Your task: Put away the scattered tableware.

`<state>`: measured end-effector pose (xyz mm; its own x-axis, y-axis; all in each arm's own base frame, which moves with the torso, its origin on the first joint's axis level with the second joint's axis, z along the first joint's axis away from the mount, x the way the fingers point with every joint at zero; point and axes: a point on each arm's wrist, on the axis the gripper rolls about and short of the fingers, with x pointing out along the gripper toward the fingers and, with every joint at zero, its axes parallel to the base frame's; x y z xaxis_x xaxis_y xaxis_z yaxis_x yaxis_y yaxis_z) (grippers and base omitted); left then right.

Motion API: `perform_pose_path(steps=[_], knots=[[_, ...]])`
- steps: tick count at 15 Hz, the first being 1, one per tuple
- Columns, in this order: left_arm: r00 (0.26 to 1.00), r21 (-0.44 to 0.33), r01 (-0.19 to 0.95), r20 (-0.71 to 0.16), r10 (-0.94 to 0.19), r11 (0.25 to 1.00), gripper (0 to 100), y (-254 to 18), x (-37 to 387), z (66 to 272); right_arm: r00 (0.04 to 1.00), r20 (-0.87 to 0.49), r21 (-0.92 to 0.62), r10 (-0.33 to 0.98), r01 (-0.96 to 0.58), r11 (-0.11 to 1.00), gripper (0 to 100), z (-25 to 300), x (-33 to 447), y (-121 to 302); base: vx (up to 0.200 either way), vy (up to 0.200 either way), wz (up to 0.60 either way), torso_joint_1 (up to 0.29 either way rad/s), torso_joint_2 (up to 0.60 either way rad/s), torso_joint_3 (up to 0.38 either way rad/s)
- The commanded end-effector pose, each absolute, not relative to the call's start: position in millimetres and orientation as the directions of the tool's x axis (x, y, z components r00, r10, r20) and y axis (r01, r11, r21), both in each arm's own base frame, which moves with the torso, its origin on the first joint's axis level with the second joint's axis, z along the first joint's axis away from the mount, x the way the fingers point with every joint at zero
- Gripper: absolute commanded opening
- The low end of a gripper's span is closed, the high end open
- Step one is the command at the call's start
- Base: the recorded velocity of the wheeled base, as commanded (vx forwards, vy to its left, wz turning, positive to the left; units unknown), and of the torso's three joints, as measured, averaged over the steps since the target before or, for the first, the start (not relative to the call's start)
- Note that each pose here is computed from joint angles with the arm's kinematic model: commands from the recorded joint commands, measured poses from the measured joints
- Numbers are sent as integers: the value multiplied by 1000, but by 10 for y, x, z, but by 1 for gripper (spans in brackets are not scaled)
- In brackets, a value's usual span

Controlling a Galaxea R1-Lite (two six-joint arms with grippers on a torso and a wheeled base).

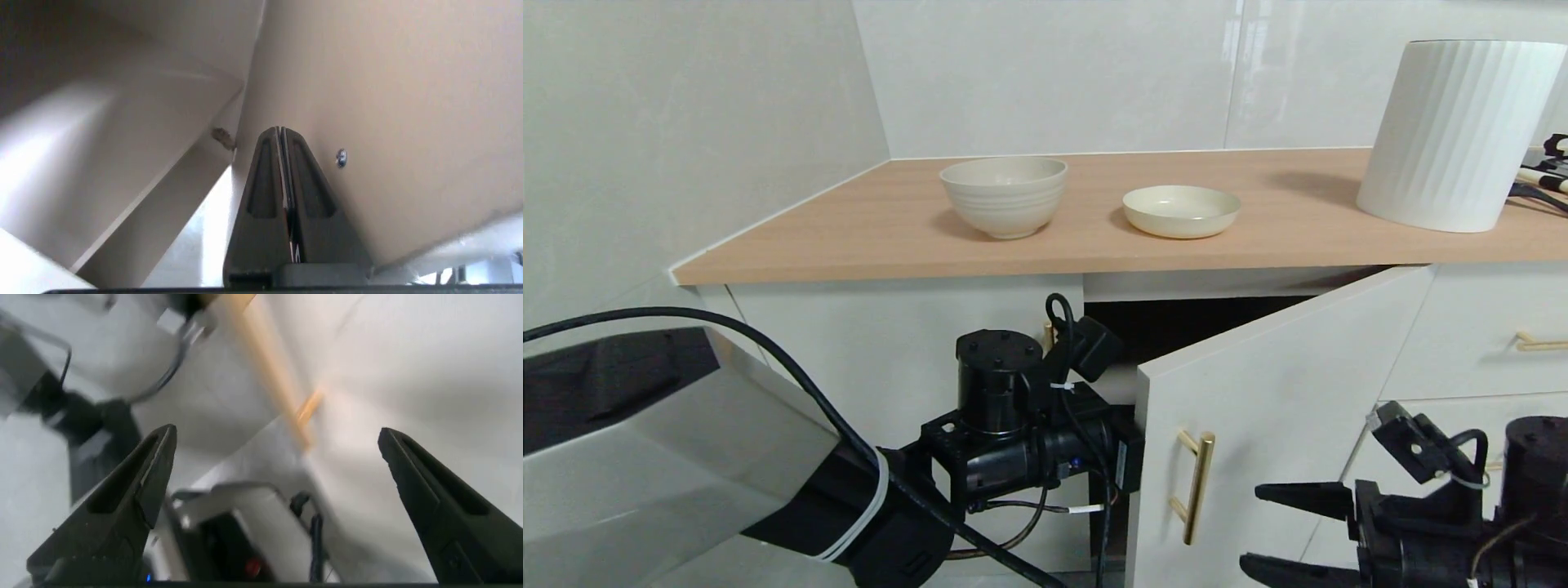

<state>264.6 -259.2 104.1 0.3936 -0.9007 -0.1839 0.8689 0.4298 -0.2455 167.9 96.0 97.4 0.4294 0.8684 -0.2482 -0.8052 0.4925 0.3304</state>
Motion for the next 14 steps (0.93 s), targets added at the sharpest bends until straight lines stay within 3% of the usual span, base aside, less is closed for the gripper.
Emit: perform_pose_path(steps=[1, 12, 14], knots=[[398, -245, 868, -180, -900, 433, 0, -2594, 2648, 1050, 402, -245, 332, 882, -820, 466, 100, 989, 1433, 898, 0, 0, 0, 0, 0, 0], [395, -259, 864, -181, -901, 431, 0, -2621, 2676, 1093, 382, -247, 334, 890, -829, 449, 100, 984, 1396, 919, 0, 0, 0, 0, 0, 0], [392, -266, 860, -200, -898, 435, 0, -2648, 2714, 1035, 381, -250, 335, 890, -828, 449, 100, 975, 1379, 910, -200, 0, 0, 0, 5, 2]])
